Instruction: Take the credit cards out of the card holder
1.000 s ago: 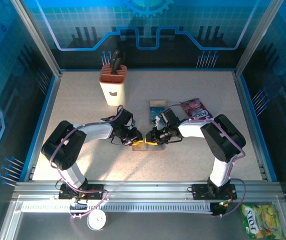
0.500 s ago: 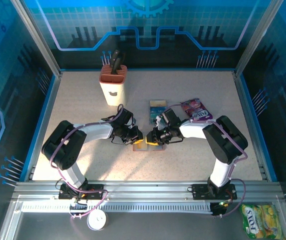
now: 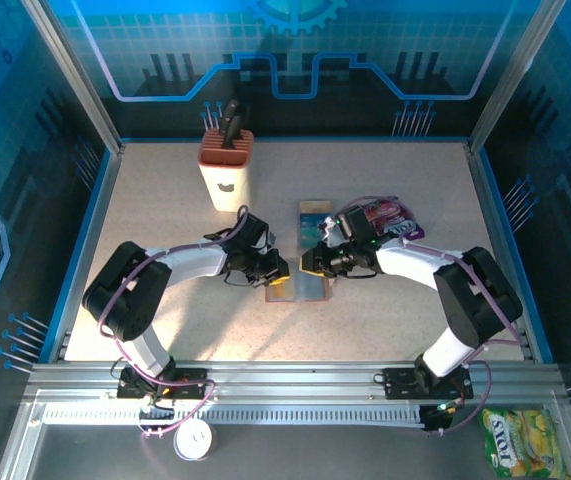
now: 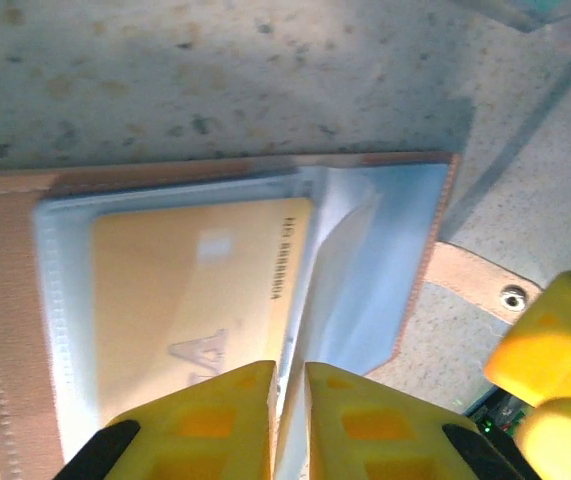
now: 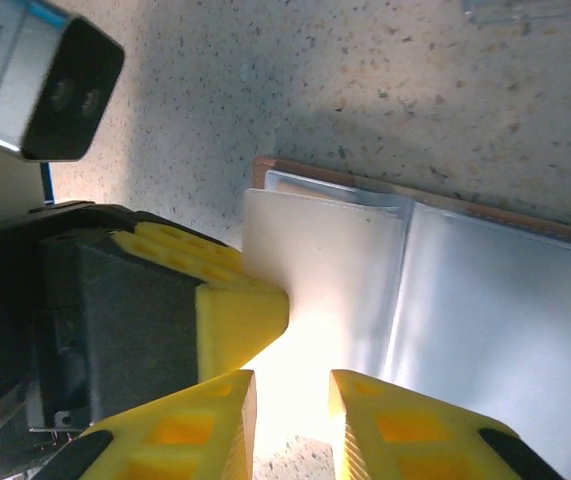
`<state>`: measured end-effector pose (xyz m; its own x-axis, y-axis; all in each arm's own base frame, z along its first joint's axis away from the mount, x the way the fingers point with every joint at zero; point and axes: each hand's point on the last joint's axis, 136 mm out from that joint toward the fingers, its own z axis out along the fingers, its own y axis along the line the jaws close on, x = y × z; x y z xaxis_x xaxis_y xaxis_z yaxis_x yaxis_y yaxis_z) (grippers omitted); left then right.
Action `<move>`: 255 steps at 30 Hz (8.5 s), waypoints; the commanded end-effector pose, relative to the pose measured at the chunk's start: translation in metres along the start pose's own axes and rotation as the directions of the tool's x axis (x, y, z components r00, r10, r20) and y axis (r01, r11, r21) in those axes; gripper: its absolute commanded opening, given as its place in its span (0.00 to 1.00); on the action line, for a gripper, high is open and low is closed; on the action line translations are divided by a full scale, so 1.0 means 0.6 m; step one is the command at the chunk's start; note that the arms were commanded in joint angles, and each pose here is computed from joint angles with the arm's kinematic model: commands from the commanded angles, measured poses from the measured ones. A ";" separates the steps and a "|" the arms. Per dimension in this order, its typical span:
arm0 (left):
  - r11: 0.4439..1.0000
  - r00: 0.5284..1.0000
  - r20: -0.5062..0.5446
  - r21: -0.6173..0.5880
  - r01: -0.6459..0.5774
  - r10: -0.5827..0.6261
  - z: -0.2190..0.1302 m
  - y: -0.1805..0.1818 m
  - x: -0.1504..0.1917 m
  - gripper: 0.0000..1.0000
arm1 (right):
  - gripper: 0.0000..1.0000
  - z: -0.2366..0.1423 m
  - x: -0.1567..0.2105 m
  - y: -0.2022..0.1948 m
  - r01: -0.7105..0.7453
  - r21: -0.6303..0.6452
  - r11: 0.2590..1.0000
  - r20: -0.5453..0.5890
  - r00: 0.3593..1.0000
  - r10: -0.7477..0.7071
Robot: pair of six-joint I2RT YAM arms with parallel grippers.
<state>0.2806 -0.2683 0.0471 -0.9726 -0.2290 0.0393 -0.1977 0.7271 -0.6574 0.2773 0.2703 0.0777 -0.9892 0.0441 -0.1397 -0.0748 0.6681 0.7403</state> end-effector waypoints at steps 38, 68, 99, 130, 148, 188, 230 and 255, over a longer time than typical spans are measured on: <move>0.992 0.990 -0.111 0.097 -0.079 0.090 0.072 -0.133 0.011 0.35 | 0.28 -0.098 0.003 -0.040 -0.039 0.070 0.997 0.097 0.995 0.032; 0.992 0.996 -0.017 0.092 -0.087 0.089 -0.006 -0.110 -0.028 0.42 | 0.29 -0.083 -0.008 -0.004 -0.015 0.057 0.998 0.065 0.998 0.012; 0.999 0.999 -0.017 0.012 0.034 -0.033 -0.013 0.014 -0.012 0.22 | 0.27 0.053 0.052 -0.094 -0.093 0.124 0.988 -0.113 0.988 0.107; 0.993 0.997 -0.062 -0.111 0.032 -0.039 0.013 0.079 0.007 0.02 | 0.27 0.062 0.024 -0.005 -0.040 0.019 0.999 -0.120 0.992 0.042; 0.992 0.997 -0.066 -0.120 0.040 -0.049 0.015 0.090 0.013 0.01 | 0.27 0.083 0.033 -0.032 -0.036 0.100 0.994 -0.162 0.985 0.052; 0.999 0.996 -0.085 -0.033 -0.024 0.021 -0.003 0.018 0.010 0.00 | 0.27 0.042 0.024 -0.028 0.033 0.179 0.983 -0.131 0.991 -0.009; 0.993 0.993 -0.115 -0.114 0.000 -0.013 0.026 0.054 0.020 0.00 | 0.29 0.060 0.041 -0.070 -0.038 0.183 0.982 -0.174 0.982 0.071; 0.993 0.993 -0.115 -0.117 -0.002 -0.012 0.025 0.054 0.019 0.00 | 0.15 0.057 0.036 -0.046 -0.050 0.110 0.993 -0.148 0.987 0.066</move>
<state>0.2677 -0.2606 0.0221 -0.9793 -0.1643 0.1184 -0.2024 0.7748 -0.5989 0.2641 0.2772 0.0263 -0.9997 -0.0238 0.0067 -0.0138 0.7622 0.6472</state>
